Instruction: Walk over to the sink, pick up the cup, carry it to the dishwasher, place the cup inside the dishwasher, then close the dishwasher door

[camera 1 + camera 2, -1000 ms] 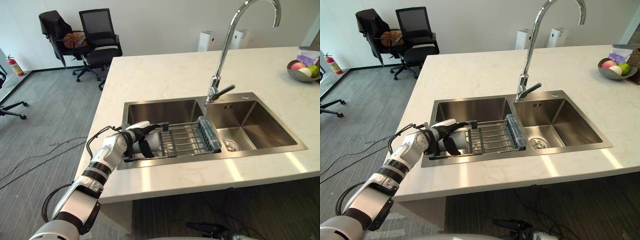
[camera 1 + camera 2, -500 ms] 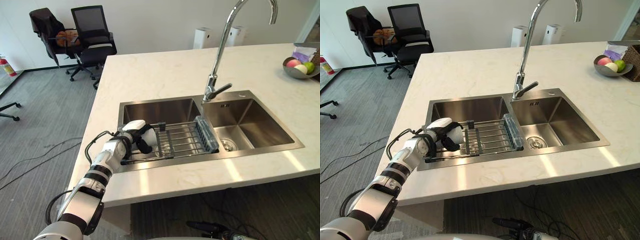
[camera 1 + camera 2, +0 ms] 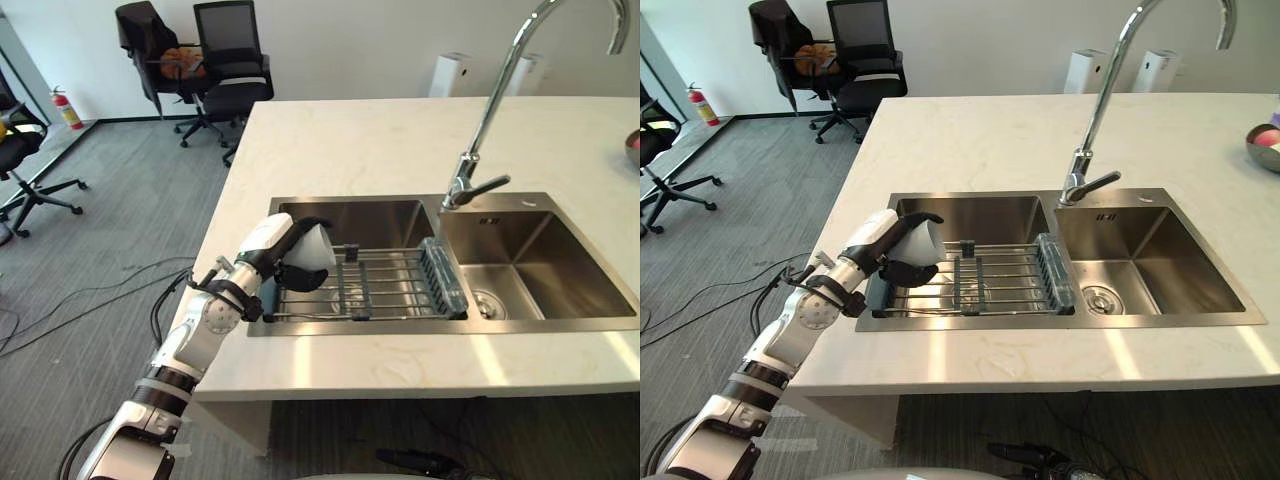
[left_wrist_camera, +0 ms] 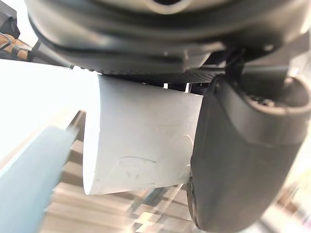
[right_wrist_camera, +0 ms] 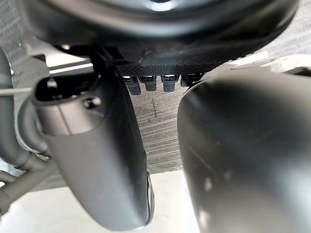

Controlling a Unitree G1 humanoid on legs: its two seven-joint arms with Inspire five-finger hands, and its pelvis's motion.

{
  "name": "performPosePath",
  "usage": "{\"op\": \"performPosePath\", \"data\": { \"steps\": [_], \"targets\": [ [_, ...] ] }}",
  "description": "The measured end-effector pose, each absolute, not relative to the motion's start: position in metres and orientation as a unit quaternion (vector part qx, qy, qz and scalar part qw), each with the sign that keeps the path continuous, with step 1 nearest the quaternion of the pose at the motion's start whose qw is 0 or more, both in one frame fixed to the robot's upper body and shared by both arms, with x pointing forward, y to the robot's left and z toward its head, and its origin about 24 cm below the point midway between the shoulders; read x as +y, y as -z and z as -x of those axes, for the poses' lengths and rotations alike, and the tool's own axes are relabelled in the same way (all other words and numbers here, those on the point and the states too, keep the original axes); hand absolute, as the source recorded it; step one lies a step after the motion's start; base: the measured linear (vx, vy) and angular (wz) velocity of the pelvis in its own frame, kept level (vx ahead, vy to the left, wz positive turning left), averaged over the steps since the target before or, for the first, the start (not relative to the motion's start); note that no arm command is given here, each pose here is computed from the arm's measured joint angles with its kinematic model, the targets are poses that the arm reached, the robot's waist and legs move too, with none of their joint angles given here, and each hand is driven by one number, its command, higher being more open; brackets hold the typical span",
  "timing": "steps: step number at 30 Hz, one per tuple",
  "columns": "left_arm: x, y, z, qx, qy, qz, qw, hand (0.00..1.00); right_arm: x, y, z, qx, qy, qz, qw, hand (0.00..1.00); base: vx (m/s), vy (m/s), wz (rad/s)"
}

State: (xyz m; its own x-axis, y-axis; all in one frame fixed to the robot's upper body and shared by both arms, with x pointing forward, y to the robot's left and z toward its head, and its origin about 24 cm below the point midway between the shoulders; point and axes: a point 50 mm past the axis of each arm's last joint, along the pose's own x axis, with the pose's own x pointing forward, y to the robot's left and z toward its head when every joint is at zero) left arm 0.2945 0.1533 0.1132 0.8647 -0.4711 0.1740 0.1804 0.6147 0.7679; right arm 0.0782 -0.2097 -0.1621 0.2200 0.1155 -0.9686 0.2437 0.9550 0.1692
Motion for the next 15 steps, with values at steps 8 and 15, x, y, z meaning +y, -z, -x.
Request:
{"op": "performPosePath", "data": {
  "steps": [8, 15],
  "targets": [
    [0.162, -0.136, -0.267, -0.247, 0.157, -0.122, 0.948, 0.0, -0.211, 0.163, -0.074, 0.631, 0.051, -0.149, 0.76, 1.0, -0.03, -0.022, 0.12],
    [0.168, -0.166, -0.241, -0.34, 0.149, 0.08, 0.925, 0.0, -0.211, 0.163, -0.073, 0.637, 0.061, -0.159, 0.752, 1.0, -0.01, -0.022, 0.09]
  ]
}}
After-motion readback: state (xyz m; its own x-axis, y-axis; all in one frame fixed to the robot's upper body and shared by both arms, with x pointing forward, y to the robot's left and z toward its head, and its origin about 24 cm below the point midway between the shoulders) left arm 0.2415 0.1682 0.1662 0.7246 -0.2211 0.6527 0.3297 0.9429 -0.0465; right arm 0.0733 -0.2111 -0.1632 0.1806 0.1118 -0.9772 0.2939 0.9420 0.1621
